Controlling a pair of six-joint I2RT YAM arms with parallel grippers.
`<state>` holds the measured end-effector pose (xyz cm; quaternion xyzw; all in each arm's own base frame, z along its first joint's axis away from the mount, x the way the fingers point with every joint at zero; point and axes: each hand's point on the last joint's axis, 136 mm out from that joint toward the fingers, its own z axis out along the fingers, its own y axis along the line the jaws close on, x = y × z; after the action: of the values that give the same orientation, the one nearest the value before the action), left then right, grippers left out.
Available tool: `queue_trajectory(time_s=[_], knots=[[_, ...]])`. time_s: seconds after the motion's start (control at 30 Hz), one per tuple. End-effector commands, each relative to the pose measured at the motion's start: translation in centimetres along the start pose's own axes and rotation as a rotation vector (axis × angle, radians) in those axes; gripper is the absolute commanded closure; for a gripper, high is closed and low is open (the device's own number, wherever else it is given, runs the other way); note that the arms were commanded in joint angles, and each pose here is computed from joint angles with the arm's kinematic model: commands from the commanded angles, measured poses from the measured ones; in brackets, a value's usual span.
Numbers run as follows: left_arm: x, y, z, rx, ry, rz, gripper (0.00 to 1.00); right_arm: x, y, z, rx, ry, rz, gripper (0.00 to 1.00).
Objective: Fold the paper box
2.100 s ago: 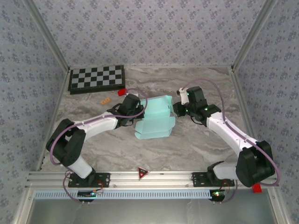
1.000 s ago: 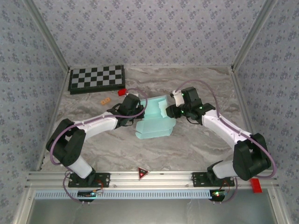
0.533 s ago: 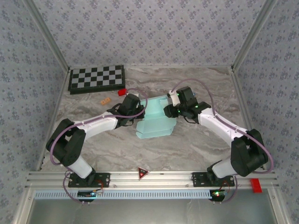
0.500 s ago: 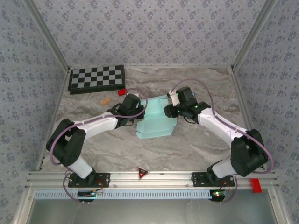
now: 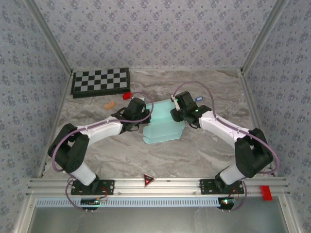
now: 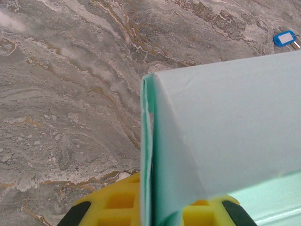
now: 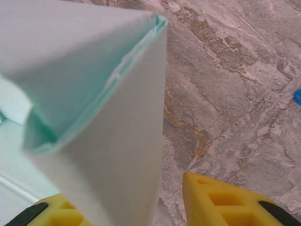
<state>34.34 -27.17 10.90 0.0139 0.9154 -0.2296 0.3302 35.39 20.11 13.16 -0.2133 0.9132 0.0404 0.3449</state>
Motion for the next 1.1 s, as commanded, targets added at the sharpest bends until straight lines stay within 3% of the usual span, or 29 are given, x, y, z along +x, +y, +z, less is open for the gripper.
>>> queue_trajectory(time_s=[0.0, 0.3, 1.07], knots=[[-1.2, -1.7, -0.7, 0.06, -0.03, 0.006, 1.0, -0.3, -1.4, 0.0, 0.116, 0.013, 0.003, 0.64], [-1.0, -1.4, -0.4, 0.042, -0.023, -0.007, 1.0, -0.1, -2.2, 0.0, 0.271, 0.047, -0.036, 0.71], [-0.7, -0.6, -0.2, -0.004, -0.007, -0.027, 1.0, -0.2, -3.6, 0.1, 0.594, 0.13, -0.111, 0.73]])
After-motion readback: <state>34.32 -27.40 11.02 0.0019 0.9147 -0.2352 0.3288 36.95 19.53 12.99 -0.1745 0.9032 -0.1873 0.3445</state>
